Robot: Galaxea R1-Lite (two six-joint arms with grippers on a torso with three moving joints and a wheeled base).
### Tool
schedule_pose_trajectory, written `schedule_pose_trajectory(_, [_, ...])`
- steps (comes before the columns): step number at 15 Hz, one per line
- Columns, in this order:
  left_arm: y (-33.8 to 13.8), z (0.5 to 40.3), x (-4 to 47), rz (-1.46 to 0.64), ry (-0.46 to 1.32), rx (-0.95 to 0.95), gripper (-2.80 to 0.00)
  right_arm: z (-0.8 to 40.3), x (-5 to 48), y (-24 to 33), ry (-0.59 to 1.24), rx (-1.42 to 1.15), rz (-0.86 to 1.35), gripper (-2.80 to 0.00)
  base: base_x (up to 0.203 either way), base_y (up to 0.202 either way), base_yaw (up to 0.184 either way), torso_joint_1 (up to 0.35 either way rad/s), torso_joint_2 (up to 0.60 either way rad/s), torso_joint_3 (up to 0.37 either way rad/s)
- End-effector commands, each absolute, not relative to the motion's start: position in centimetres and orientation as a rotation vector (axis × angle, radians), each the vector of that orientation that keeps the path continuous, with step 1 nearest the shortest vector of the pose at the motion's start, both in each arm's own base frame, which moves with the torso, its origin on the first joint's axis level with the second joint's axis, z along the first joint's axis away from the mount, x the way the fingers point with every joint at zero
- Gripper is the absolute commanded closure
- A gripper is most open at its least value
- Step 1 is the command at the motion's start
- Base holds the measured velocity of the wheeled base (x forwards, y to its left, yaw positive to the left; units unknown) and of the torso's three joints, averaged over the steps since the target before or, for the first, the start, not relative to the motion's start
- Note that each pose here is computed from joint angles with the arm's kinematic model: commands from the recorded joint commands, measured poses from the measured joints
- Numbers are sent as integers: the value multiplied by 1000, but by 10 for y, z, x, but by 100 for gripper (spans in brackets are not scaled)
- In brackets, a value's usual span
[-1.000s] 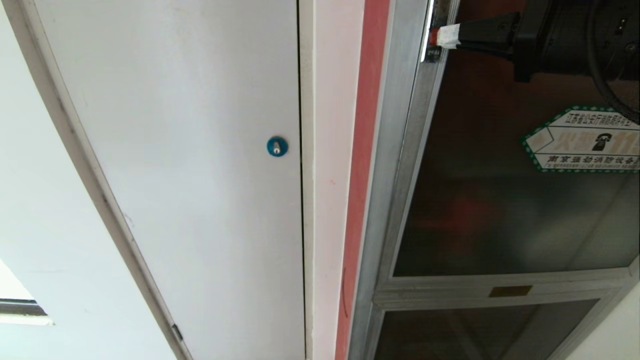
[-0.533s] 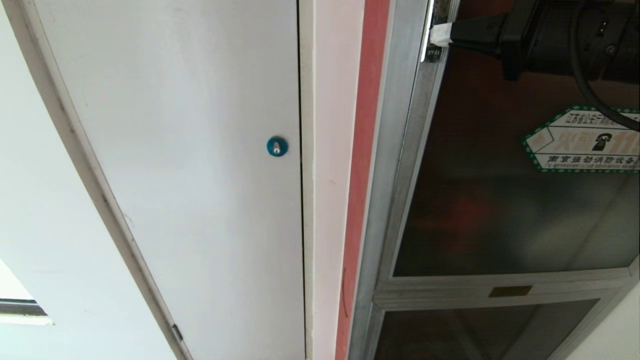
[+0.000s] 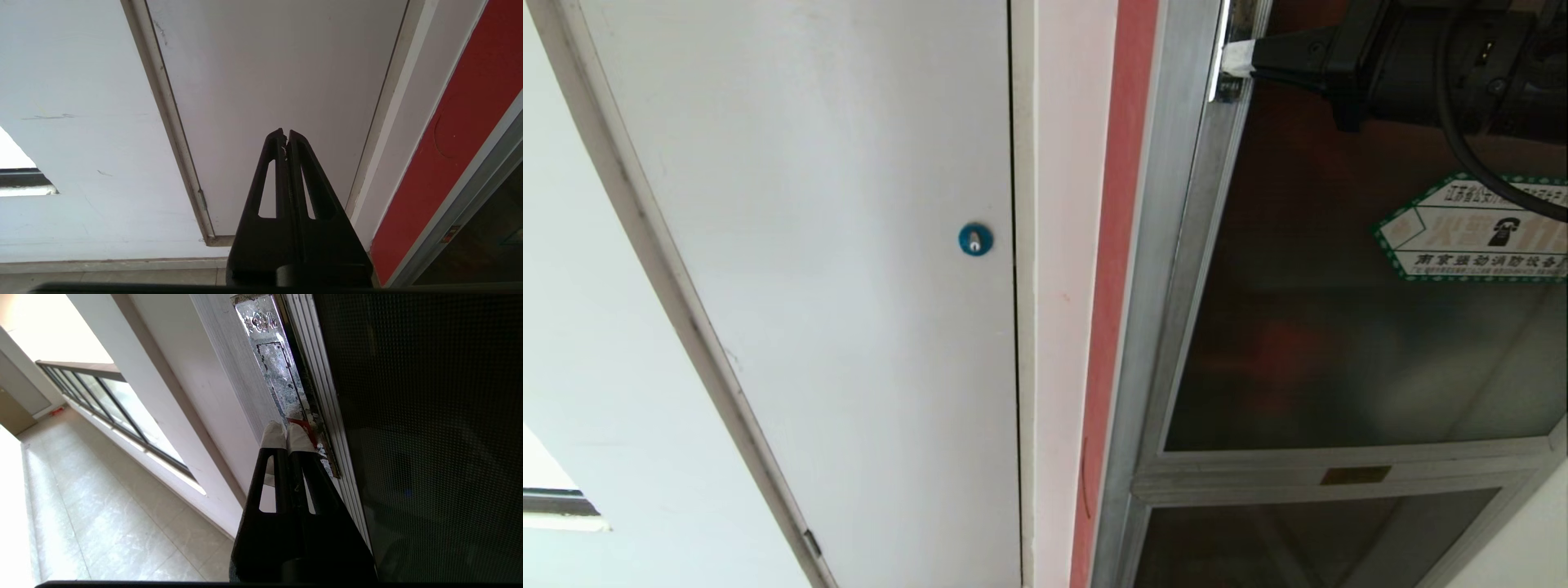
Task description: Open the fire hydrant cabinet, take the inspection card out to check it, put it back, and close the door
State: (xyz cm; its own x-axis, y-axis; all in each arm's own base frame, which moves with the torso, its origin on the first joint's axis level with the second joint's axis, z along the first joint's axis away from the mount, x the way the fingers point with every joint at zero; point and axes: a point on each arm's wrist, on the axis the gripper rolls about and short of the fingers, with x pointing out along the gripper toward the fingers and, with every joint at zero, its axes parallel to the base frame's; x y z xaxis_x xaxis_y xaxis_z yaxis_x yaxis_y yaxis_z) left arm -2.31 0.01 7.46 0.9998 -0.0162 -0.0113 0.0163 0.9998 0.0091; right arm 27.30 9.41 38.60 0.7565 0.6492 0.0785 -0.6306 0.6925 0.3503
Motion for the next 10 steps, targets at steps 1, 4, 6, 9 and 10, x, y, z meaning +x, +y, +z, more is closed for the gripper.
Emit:
schedule_pose_trajectory(1, [0, 75, -23, -16, 12, 9, 0, 387, 273, 94, 48, 372, 716, 0, 0, 0, 0, 0, 0, 0])
schedule_pose_trajectory(4, [0, 74, -23, -15, 14, 9, 0, 386, 275, 94, 42, 374, 673, 0, 0, 0, 0, 0, 0, 0])
schedule_pose_trajectory(6, [0, 75, -23, -15, 12, 9, 0, 385, 275, 94, 44, 374, 666, 0, 0, 0, 0, 0, 0, 0])
schedule_pose_trajectory(9, [0, 75, -23, -16, 12, 9, 0, 383, 275, 94, 55, 376, 664, 0, 0, 0, 0, 0, 0, 0])
schedule_pose_trajectory(10, [0, 75, -23, -16, 13, 9, 0, 382, 275, 94, 62, 378, 663, 0, 0, 0, 0, 0, 0, 0])
